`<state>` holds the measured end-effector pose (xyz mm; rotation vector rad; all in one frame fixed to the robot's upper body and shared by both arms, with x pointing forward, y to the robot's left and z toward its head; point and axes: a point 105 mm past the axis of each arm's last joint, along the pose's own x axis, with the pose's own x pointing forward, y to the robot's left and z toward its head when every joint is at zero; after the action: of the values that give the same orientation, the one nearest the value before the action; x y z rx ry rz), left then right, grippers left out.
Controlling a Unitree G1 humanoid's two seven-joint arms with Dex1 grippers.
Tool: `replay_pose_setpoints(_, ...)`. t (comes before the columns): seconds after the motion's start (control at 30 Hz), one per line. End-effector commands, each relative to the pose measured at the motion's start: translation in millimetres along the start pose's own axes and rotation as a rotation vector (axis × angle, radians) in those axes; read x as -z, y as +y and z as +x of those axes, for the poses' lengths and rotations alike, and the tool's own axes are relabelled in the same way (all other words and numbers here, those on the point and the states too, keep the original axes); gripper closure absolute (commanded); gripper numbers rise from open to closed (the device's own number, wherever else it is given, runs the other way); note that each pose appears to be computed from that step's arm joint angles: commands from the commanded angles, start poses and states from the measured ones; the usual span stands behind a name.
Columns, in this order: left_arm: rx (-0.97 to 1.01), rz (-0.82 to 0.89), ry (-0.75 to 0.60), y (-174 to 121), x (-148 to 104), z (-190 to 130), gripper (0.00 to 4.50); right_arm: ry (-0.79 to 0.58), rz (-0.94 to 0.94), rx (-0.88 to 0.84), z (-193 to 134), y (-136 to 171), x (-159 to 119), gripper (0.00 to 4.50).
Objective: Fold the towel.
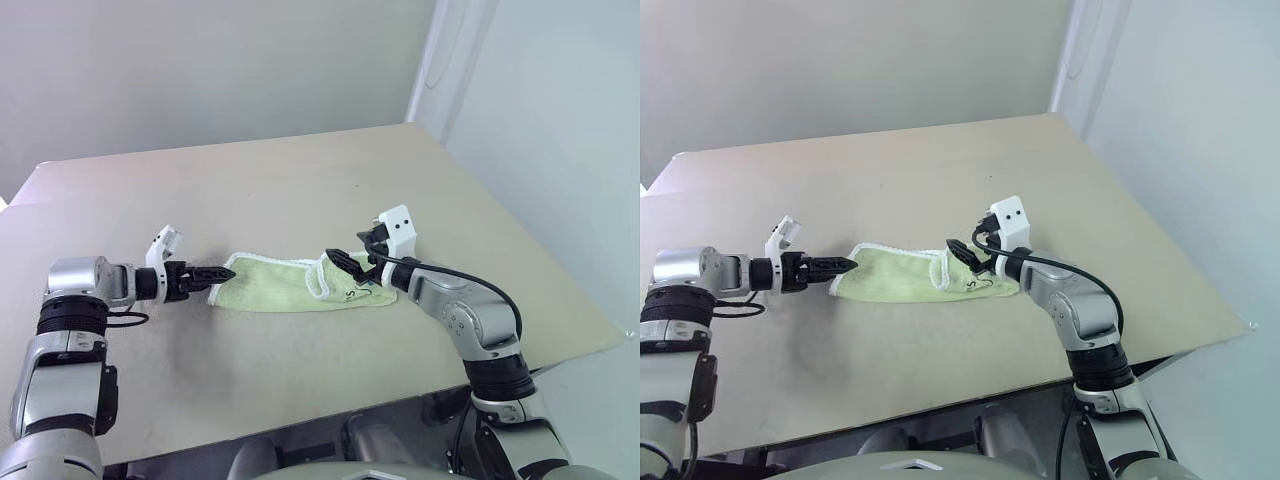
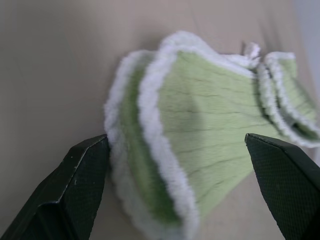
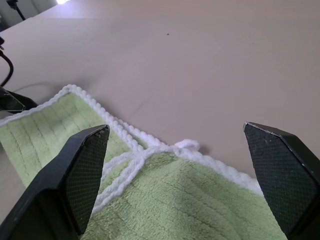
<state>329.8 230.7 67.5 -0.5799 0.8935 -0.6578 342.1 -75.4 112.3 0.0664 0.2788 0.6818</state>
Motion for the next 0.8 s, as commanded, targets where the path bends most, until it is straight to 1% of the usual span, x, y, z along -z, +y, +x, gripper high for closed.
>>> replay_pose_setpoints(0.03, 0.121, -0.057, 0.048, -21.0, 10.2, 19.4, 0.00, -0.079, -0.025, -0.013, -2.6, 5.4, -24.1, 0.02)
replay_pose_setpoints(0.27, 0.131, -0.057, 0.029, -24.5, 7.5, 18.1, 0.00, -0.071, -0.026, -0.002, -4.0, 5.1, -20.2, 0.02)
replay_pose_setpoints(0.3, 0.129, -0.055, 0.025, -24.0, 6.8, 17.1, 0.37, -0.070, -0.026, 0.000, -4.4, 5.0, -19.6, 0.00)
replay_pose_setpoints(0.33, 0.128, -0.053, 0.022, -23.8, 6.3, 16.4, 0.59, -0.070, -0.026, 0.002, -4.7, 4.9, -19.3, 0.00)
replay_pose_setpoints(0.4, 0.130, -0.052, 0.020, -23.9, 6.1, 15.8, 1.20, -0.070, -0.026, 0.003, -4.8, 4.8, -19.1, 0.00)
replay_pose_setpoints(0.5, 0.129, -0.052, 0.019, -23.9, 6.1, 15.8, 2.33, -0.070, -0.026, 0.003, -4.9, 4.8, -19.1, 0.00)
replay_pose_setpoints(0.53, 0.131, -0.045, 0.007, -24.6, 3.1, 12.8, 2.64, -0.068, -0.027, 0.006, -5.0, 4.1, -18.9, 0.00)
replay_pose_setpoints(0.6, 0.133, -0.036, -0.015, -25.6, -2.1, 7.0, 3.40, -0.067, -0.027, 0.013, -5.1, 2.5, -18.7, 0.00)
replay_pose_setpoints(0.67, 0.130, -0.032, -0.023, -25.2, -4.0, 3.9, 4.16, -0.067, -0.025, 0.016, -5.2, 1.6, -18.8, 0.00)
replay_pose_setpoints(0.7, 0.129, -0.031, -0.023, -25.0, -4.1, 3.4, 4.46, -0.068, -0.025, 0.016, -5.2, 1.5, -18.8, 0.00)
replay_pose_setpoints(0.8, 0.108, -0.013, -0.032, -22.2, -6.3, -4.9, 4.46, -0.069, -0.020, 0.020, -6.6, -0.5, -18.6, 0.00)
